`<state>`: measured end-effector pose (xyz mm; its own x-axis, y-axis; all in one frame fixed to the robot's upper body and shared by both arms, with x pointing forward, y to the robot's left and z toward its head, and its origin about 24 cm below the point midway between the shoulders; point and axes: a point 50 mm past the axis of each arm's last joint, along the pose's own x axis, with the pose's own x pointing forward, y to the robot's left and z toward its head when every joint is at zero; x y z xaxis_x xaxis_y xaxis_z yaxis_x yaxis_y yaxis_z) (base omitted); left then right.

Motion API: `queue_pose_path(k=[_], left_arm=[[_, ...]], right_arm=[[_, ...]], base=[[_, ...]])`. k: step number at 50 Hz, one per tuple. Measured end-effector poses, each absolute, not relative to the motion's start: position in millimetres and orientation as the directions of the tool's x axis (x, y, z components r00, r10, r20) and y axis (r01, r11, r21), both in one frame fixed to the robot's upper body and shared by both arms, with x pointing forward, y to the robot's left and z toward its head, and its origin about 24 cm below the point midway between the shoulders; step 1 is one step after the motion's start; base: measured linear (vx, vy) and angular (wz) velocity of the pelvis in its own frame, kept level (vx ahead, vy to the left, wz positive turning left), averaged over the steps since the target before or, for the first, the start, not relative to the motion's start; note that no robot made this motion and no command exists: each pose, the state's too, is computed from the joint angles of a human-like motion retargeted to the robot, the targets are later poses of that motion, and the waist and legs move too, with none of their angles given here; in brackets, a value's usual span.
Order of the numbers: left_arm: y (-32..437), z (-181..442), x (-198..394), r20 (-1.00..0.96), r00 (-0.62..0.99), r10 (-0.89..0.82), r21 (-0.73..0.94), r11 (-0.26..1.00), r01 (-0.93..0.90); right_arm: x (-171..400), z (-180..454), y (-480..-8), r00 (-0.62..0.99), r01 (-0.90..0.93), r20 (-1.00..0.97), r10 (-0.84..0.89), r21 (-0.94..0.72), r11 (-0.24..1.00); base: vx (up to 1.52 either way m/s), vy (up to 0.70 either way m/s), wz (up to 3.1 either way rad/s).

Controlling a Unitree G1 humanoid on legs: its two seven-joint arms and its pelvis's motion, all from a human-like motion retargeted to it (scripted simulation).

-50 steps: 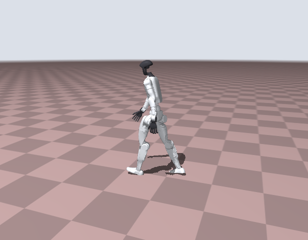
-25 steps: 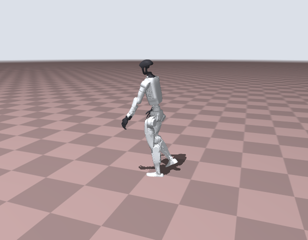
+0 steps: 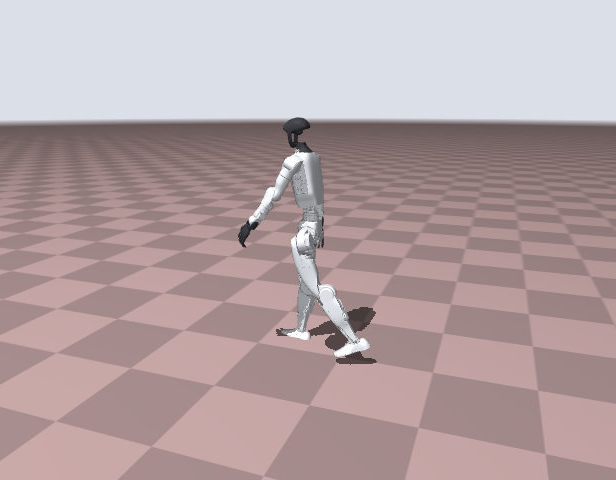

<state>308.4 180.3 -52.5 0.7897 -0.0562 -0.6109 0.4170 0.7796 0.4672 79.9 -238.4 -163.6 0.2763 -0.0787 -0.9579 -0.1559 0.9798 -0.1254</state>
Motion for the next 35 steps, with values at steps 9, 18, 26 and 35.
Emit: queue_pose_path(k=[9,18,26,35], left_arm=[[206,-162,110,-0.973,0.228,-0.037,0.058,0.915,0.399],[223,-172,5,-0.999,0.035,-0.022,-0.013,0.969,0.245],[228,-171,-10,-0.983,0.157,0.101,0.089,0.993,-0.077],[220,-172,24,-0.975,0.221,0.016,0.045,0.991,0.127]], right_arm=[[151,-145,-235,0.452,0.026,-0.869,-0.199,-0.210,0.977],[259,-89,-213,0.749,0.055,-0.637,-0.182,-0.214,0.975],[313,-35,-205,0.907,0.078,-0.377,-0.188,-0.287,0.955],[286,-63,-197,0.873,-0.020,-0.468,-0.136,-0.313,0.949]], base=[[0.61,-0.14,-0.21],[0.53,-0.03,-0.85],[0.56,0.13,-0.37],[0.65,0.20,-0.14]])
